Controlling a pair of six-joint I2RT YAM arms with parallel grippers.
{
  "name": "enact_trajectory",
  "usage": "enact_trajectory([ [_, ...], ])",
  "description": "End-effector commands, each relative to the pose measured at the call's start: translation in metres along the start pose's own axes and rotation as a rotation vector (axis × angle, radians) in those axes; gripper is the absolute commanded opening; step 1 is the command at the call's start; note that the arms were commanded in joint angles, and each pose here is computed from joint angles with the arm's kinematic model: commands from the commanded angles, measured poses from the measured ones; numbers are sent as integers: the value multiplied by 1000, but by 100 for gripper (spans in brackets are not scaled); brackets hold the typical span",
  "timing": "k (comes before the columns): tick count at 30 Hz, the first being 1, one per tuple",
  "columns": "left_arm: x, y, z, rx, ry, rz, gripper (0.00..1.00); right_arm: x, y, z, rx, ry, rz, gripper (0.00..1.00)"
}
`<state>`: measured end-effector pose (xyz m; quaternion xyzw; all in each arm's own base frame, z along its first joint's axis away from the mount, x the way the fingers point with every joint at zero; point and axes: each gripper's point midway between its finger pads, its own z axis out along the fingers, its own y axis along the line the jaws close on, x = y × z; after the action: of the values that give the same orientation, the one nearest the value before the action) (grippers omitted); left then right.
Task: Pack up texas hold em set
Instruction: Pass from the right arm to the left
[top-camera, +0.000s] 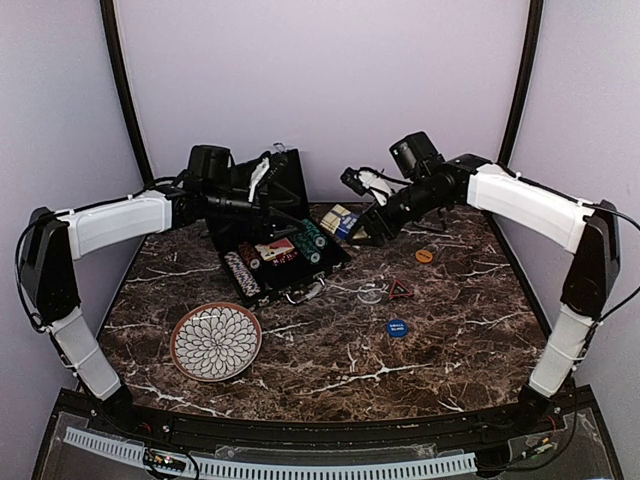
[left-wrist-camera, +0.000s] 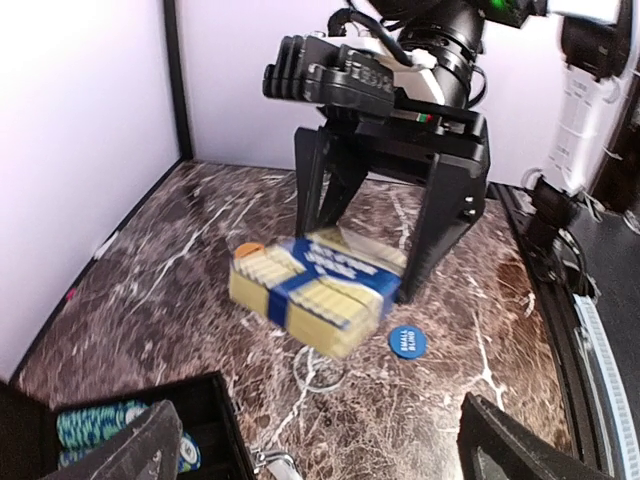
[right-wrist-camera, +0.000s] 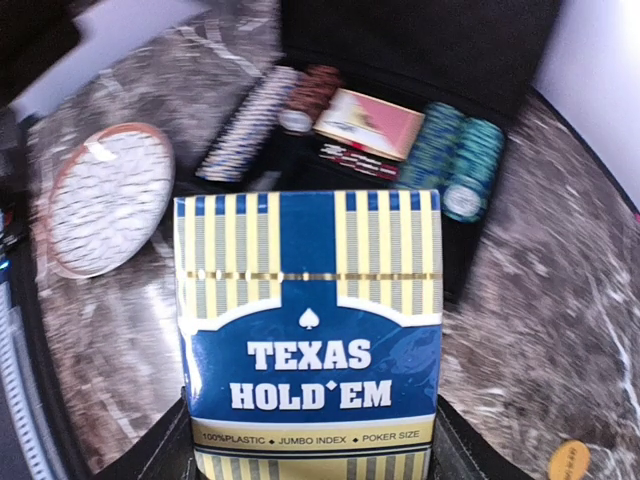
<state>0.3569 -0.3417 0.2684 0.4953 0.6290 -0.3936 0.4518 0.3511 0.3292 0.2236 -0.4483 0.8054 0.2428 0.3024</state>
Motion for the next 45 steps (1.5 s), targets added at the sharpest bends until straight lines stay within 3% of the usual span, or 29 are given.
enact_trajectory([
  [1, -16, -31, -6, 167, -23, 137, 99, -9, 56, -14, -160, -50, -29, 39],
  [13, -28, -69, -5, 418, -88, 51, 99, -19, 104, -30, -246, -82, -88, 40],
  [28, -17, -78, 20, 496, -24, -35, 97, -25, 111, -35, -271, -100, -108, 40],
  [40, -9, -76, 25, 502, 10, -56, 74, -24, 106, -32, -250, -91, -108, 40],
  [43, -7, -77, 25, 497, 20, -55, 59, -24, 102, -32, -230, -93, -102, 45],
  [45, -10, -72, 25, 478, 27, -62, 40, -24, 97, -31, -205, -99, -90, 56],
])
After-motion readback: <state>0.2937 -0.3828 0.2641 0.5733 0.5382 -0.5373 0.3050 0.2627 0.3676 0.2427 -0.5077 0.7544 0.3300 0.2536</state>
